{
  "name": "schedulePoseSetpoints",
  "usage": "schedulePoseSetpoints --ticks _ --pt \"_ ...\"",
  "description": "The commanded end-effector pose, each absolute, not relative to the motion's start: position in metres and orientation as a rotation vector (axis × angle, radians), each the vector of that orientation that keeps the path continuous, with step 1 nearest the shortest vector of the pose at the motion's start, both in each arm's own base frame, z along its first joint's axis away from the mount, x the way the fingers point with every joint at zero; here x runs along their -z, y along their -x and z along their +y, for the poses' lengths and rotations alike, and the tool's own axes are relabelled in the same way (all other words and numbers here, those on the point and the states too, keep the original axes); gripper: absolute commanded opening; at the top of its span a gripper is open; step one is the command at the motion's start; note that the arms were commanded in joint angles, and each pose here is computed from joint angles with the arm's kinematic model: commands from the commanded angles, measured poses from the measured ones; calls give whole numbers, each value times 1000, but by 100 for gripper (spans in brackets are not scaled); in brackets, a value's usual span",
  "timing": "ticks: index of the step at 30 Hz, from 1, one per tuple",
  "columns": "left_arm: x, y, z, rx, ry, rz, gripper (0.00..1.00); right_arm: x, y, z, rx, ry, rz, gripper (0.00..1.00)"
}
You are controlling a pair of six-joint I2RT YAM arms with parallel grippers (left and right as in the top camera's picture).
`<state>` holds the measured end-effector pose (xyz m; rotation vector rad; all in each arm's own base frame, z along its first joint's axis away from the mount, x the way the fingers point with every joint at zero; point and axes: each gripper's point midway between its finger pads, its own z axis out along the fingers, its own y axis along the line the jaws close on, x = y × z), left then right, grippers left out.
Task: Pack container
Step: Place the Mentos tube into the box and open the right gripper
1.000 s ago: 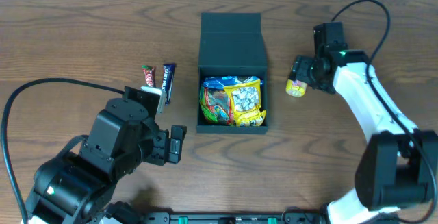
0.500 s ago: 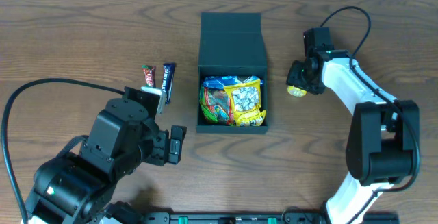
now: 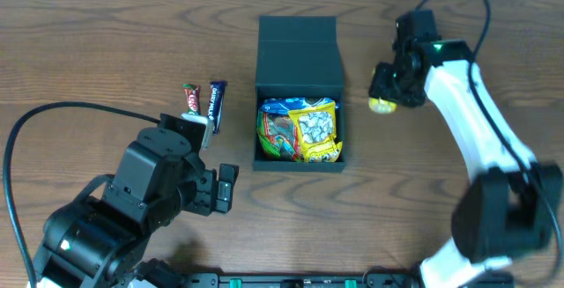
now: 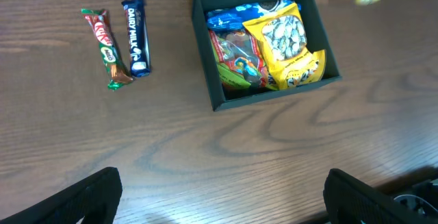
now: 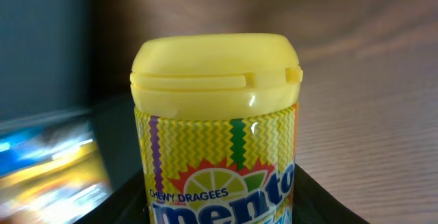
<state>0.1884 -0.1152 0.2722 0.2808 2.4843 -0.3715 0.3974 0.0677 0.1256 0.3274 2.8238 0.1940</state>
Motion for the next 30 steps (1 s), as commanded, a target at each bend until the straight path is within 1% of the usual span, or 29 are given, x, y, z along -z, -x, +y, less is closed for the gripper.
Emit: schedulePoseSetpoints --ticks 1,4,8,13,19,23,24,25,26,27,28,30 --pt "-275 -189 -113 355 -290 2473 95 -193 -381 123 -350 -85 2694 6" --pt "-279 -189 -114 376 -285 2455 95 -199 -354 177 -412 83 2703 6" --pt "-289 -179 -114 431 -293 2415 95 -172 -322 237 -461 202 2760 6" --pt "-294 -166 -106 442 -289 2390 95 -135 -303 275 -438 277 2826 8" --pt "-294 -157 -101 440 -289 2392 95 -87 -306 270 -264 249 2916 9" --pt "-293 -156 -100 437 -290 2398 95 -67 -307 258 -177 228 2966 10" --pt "-293 -156 -100 437 -289 2397 95 -63 -307 257 -157 227 2969 14" --pt "-293 -156 -100 437 -289 2396 95 -60 -308 254 -134 226 2970 29" --pt "-293 -156 -100 437 -289 2396 95 -57 -308 253 -119 226 2975 48" --pt "-293 -156 -100 436 -289 2397 95 -56 -308 253 -117 226 2976 65" --pt "-293 -156 -99 432 -287 2397 95 -55 -308 253 -115 225 2978 70" --pt "-293 -157 -99 429 -286 2395 95 -59 -311 252 -124 215 2970 74"
